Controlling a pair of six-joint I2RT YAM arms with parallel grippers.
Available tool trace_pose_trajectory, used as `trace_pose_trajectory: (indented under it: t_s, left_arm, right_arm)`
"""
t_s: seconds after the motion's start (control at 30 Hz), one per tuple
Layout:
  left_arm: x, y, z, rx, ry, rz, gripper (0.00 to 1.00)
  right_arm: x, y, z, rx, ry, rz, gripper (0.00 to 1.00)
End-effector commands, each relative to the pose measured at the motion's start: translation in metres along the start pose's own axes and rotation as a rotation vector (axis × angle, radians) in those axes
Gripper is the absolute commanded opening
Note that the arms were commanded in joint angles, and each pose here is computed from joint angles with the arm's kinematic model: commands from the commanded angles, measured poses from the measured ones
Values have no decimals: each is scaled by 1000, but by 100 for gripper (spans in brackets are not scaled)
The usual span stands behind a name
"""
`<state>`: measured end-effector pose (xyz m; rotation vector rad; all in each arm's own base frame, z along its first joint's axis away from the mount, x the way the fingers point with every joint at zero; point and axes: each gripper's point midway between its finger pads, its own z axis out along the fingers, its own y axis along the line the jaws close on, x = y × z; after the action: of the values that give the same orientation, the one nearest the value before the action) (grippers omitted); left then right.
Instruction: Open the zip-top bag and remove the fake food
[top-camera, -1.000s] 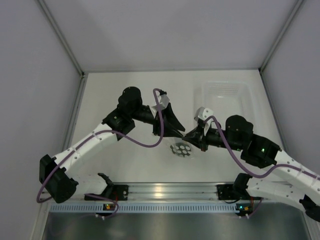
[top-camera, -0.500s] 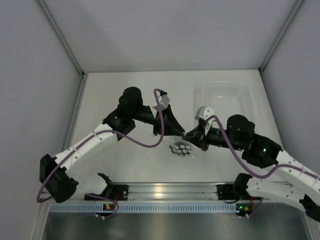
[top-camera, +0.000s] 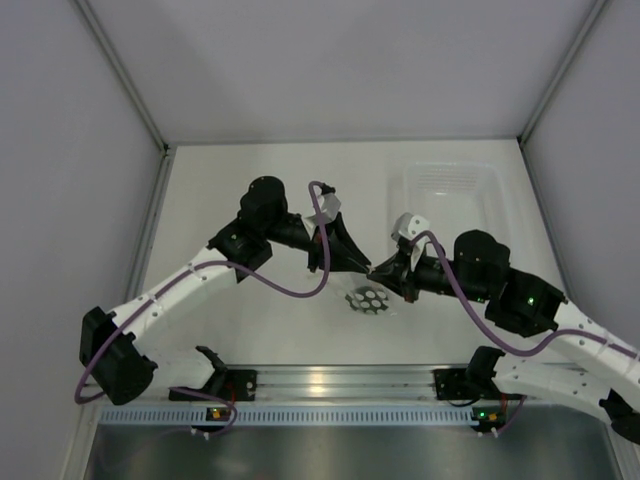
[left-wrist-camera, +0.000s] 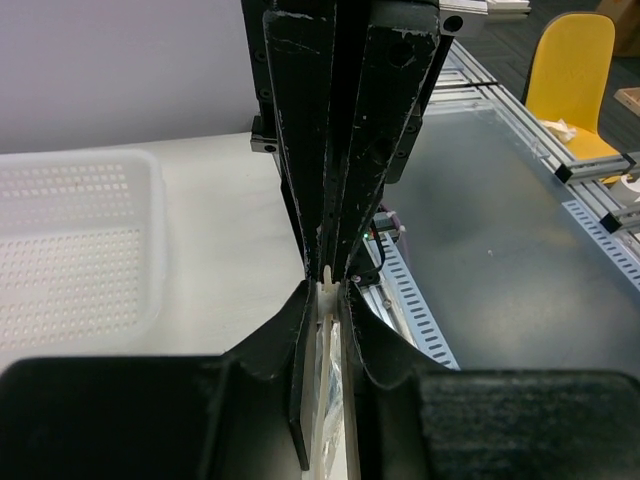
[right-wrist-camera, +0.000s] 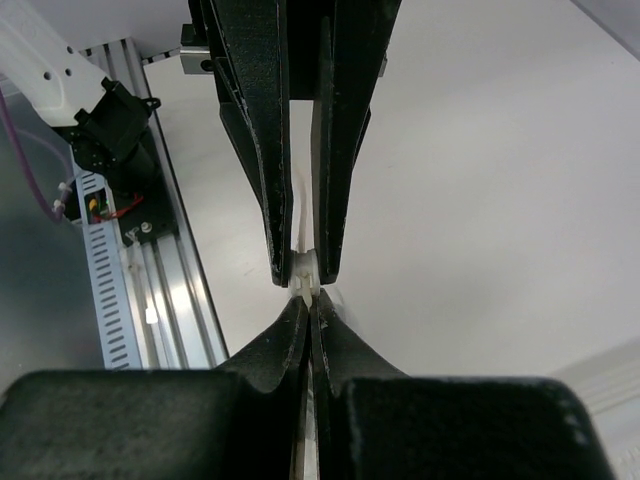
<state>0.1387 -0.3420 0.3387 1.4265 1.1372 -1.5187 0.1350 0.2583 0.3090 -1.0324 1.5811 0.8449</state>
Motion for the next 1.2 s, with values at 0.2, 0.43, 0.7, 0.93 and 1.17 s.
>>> trace_pose_trajectory:
  t_s: [0.2,0.43,0.7,0.93,1.17]
  left_arm:
    - [14,-9,-21,64,6,12,0]
    - [33,-6,-43,0,8,-41,0]
    - [54,-7,-62,-136,2,-59,0]
    - [59,5,-71,-211,1,-67,0]
    - [61,11,-76,-237,2,-81,0]
  right_arm:
    - [-45,-11,-29,84,-126,-50,0]
    - [-51,-23,-42,158,-120,-76,0]
    - [-58,-27,-55,192,-115,-107,0]
    - [-56,-23,-61,175,-105,-117,0]
    - [-52,-18,-59,145,-94,-107,0]
